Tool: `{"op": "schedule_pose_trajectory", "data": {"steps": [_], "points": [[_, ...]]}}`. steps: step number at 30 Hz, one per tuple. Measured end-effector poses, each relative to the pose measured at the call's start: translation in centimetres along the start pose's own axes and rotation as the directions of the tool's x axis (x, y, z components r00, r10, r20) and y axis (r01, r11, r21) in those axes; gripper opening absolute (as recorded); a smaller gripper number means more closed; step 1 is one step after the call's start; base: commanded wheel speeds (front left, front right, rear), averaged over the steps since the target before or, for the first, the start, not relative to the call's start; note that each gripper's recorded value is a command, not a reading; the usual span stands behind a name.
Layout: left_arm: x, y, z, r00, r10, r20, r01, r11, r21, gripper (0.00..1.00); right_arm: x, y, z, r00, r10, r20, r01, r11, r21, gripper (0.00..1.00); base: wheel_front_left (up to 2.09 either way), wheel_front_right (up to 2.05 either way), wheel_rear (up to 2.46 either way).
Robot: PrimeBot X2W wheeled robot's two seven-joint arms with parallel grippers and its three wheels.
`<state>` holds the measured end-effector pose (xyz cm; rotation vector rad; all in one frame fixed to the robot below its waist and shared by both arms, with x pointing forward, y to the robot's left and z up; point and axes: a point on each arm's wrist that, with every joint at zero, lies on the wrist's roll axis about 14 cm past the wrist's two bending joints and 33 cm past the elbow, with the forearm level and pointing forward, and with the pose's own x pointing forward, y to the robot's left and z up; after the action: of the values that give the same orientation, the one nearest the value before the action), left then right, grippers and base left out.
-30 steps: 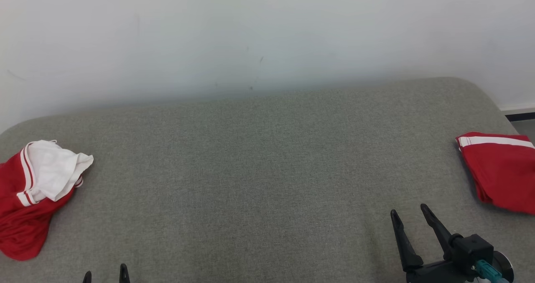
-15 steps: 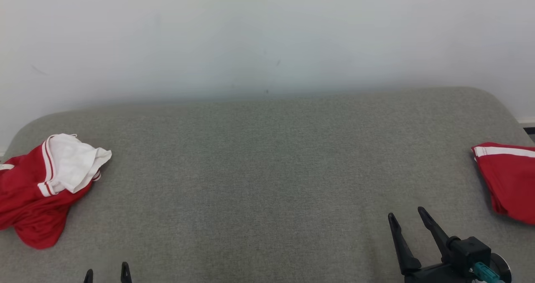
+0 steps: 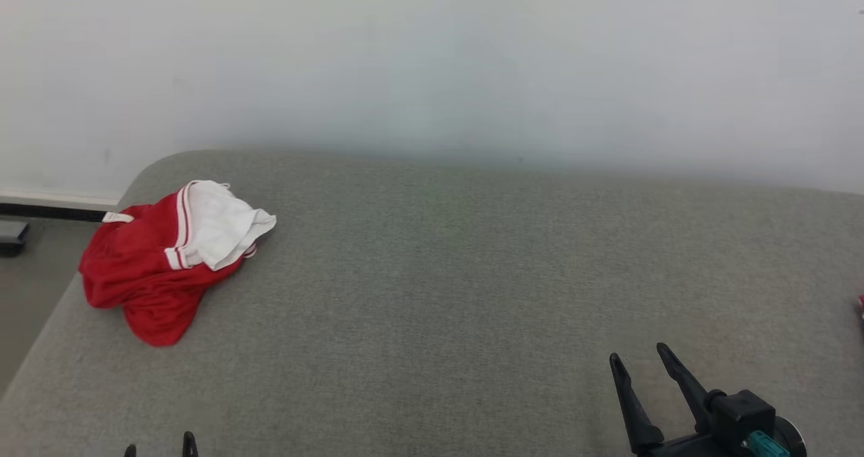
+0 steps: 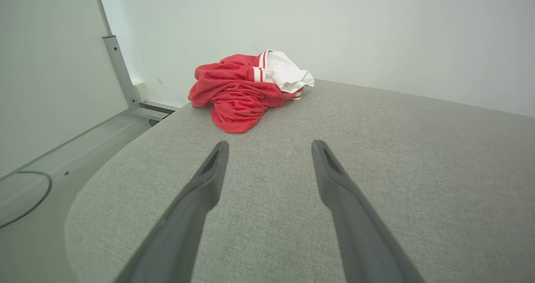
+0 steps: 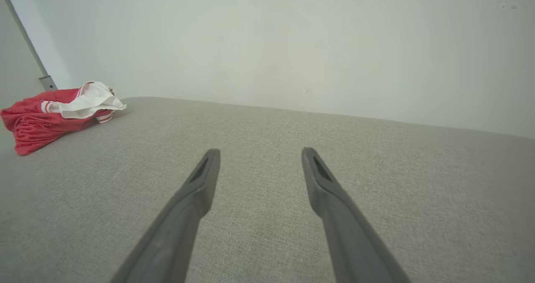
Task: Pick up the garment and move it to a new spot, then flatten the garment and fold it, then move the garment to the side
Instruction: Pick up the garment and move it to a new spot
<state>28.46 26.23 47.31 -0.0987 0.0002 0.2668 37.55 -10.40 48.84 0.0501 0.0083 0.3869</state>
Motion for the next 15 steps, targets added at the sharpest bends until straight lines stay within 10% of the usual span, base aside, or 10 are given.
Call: {"op": "schedule_pose_trajectory", "data": {"steps": [15], "points": [[-5.6,7.5,0.6,0.971,0.235,0.033,-0.235,0.972,0.007,1.00,3.5,8.5,-0.3,0.970,0.244,-0.011,-0.244,0.970,0.020,1.00,0.00,0.00,0.00]]}}
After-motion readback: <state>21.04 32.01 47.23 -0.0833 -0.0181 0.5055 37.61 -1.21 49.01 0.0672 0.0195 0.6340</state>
